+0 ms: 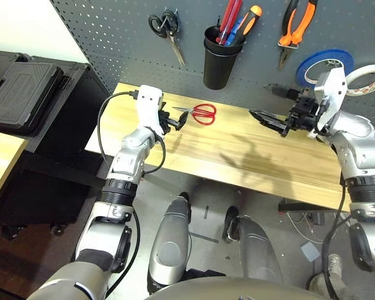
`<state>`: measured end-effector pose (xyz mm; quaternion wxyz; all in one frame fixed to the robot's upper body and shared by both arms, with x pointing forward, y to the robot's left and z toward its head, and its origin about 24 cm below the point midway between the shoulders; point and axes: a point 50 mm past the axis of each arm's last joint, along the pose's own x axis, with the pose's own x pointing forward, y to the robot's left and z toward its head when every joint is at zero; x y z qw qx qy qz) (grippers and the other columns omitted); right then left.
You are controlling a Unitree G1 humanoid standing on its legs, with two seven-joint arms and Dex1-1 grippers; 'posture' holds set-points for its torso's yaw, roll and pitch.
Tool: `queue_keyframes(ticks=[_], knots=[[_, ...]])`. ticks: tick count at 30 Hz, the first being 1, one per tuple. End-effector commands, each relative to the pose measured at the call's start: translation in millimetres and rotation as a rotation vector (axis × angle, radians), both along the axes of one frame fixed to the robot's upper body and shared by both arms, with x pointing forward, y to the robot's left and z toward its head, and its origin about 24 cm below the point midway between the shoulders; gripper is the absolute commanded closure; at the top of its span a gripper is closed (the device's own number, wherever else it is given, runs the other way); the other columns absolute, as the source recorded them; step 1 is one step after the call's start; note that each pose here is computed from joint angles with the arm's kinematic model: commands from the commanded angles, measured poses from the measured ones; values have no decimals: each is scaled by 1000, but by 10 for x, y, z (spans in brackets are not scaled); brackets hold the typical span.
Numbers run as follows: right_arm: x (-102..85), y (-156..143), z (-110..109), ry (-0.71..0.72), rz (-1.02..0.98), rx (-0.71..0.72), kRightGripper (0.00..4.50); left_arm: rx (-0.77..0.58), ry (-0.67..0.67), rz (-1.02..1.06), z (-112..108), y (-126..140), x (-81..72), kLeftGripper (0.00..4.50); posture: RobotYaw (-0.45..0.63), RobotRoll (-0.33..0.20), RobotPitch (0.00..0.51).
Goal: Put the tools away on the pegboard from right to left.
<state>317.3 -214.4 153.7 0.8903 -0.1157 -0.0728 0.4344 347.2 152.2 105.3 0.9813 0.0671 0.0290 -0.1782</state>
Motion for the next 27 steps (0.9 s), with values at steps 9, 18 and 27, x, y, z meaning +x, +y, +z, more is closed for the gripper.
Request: queue_keyframes(ticks=[9, 18, 27], knots=[[63, -222, -399, 48, -377, 16, 0, -42, -68, 237, -174, 377, -176, 42, 295, 0, 255], [100, -300, -493, 0, -596, 100, 0, -77, -119, 418, -158, 687, -247, 42, 303, 0, 214], [155, -482, -608, -40, -845, 133, 0, -61, -137, 452, -137, 825, -260, 42, 316, 0, 209]])
